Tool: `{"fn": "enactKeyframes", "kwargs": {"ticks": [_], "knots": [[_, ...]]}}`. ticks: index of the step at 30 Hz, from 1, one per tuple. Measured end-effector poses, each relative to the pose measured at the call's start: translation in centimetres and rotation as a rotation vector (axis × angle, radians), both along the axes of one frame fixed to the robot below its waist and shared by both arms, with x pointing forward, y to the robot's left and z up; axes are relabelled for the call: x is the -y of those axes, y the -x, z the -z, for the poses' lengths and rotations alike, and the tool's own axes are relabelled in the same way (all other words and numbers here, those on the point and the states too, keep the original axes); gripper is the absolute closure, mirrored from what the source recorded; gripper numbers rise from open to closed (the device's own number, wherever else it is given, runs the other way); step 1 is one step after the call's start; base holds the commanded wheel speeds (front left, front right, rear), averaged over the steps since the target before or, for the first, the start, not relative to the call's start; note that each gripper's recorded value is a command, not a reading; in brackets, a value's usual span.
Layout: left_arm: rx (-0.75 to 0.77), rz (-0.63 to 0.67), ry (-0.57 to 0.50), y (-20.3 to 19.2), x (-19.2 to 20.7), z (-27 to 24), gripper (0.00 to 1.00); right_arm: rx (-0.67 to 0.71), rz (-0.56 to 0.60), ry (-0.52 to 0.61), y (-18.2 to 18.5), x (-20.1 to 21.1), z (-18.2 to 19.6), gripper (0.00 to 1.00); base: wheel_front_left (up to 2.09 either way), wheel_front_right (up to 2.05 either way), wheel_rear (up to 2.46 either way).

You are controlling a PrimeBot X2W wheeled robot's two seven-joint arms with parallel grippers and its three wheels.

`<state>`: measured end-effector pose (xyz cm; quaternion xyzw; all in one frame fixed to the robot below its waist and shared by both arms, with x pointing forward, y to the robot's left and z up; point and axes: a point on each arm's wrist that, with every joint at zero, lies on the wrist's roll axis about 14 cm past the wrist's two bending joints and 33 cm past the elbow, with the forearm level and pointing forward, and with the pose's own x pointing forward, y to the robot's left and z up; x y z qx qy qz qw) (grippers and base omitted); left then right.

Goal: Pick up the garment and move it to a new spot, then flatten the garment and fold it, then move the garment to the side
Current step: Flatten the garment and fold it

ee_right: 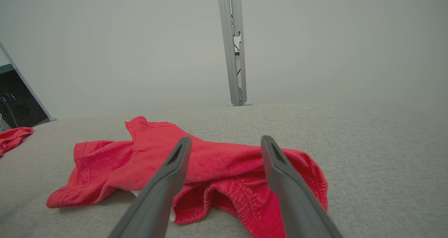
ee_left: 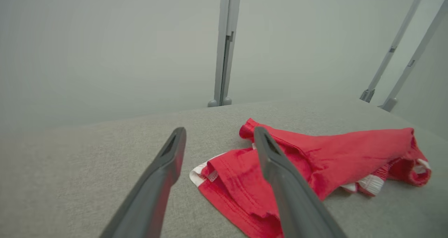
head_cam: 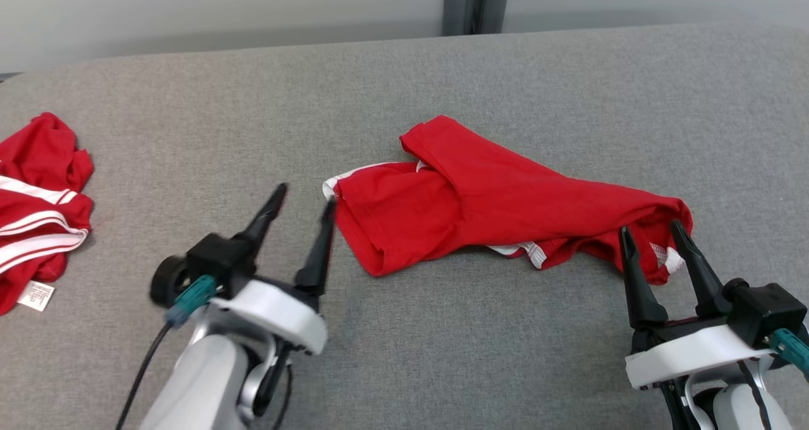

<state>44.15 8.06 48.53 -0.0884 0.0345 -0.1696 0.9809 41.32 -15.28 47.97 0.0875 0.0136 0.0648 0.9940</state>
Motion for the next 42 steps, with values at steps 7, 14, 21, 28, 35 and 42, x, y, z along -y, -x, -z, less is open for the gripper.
{"fn": "enactKeyframes", "kwargs": {"ticks": [7, 14, 21, 28, 35, 42], "knots": [[-0.125, 0.251, -0.002, -0.2, 7.9, 2.1, 0.0, -0.024, 0.028, -0.003, -0.5, 1.0, 1.0, 0.0, 0.0, 0.0, 0.0], [-0.276, 0.392, -0.008, 0.5, 12.1, 5.9, 0.0, -0.044, 0.064, -0.006, -0.7, 2.2, 2.0, 0.0, 0.0, 0.0, 0.0], [-0.325, 0.442, -0.001, -0.1, 14.0, 7.3, 0.0, -0.058, 0.095, -0.011, -0.6, 3.2, 2.8, 0.0, 0.0, 0.0, 0.0], [-0.369, 0.505, 0.006, 0.0, 15.9, 7.8, 0.72, -0.064, 0.123, -0.013, -0.2, 4.1, 3.0, 0.0, 0.0, 0.0, 0.0], [-0.239, 0.522, 0.015, -0.2, 16.1, 5.7, 1.0, -0.055, 0.136, -0.02, -0.2, 4.5, 2.9, 0.0, 0.0, 0.0, 0.0], [-0.121, 0.473, -0.03, 0.3, 13.0, 4.9, 1.0, -0.048, 0.111, -0.024, -0.8, 3.6, 2.8, 0.0, 0.0, 0.0, 0.0]]}}
